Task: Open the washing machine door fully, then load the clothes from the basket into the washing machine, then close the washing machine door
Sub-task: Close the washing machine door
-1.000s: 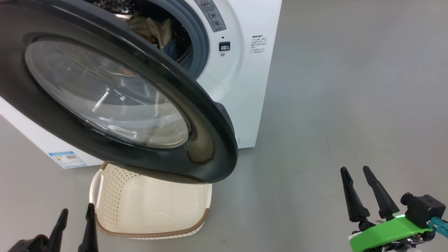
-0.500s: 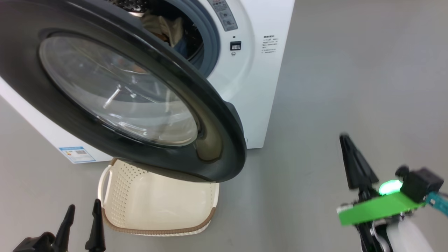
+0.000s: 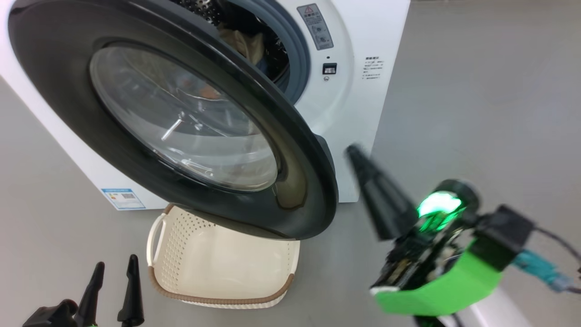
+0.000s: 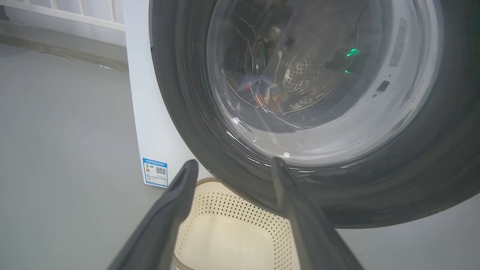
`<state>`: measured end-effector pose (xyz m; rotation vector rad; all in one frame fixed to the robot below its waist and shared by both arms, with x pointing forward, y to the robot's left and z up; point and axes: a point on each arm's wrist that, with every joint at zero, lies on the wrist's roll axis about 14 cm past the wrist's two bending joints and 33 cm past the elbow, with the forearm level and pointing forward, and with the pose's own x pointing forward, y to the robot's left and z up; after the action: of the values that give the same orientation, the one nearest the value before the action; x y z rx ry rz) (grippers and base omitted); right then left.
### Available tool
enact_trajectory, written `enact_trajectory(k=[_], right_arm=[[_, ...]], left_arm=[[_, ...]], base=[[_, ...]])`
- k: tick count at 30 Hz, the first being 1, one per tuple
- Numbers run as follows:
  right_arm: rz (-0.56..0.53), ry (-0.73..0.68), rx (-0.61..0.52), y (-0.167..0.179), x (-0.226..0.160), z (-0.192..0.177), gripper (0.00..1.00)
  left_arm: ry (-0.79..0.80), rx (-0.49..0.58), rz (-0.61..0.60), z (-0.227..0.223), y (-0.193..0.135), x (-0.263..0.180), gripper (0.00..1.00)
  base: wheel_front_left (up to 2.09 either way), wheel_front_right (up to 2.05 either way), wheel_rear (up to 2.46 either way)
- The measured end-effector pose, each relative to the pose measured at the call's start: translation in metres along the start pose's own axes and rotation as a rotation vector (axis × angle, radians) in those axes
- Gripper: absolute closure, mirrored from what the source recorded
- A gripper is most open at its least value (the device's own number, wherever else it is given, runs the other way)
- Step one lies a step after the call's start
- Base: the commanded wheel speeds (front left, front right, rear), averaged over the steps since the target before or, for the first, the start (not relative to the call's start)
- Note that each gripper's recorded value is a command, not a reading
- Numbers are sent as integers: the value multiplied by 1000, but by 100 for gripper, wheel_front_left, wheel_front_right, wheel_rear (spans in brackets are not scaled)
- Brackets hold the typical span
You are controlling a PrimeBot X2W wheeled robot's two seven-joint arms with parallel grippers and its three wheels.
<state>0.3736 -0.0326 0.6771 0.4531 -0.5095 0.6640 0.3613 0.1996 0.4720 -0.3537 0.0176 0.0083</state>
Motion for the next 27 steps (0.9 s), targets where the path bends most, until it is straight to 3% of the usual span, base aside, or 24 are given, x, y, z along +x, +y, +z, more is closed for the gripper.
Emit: enact_trajectory(k=[3,11,20,27], right_arm=[[30,73,48,14,-4,-26,100],[-47,309,190,8,-37,-104,100],[-130,487,196,-20,-67,-159,100],[-175,527,181,-47,-63,-179,100]], left_arm=[[-6,-4,9,1,2,-2,0],[9,-19,40,-5,8,-5,0],[48,-38,75,-19,15,-3,0],[52,-45,80,-22,16,10,0]], base=[[0,0,0],[0,0,0],[0,0,0],[0,0,0]])
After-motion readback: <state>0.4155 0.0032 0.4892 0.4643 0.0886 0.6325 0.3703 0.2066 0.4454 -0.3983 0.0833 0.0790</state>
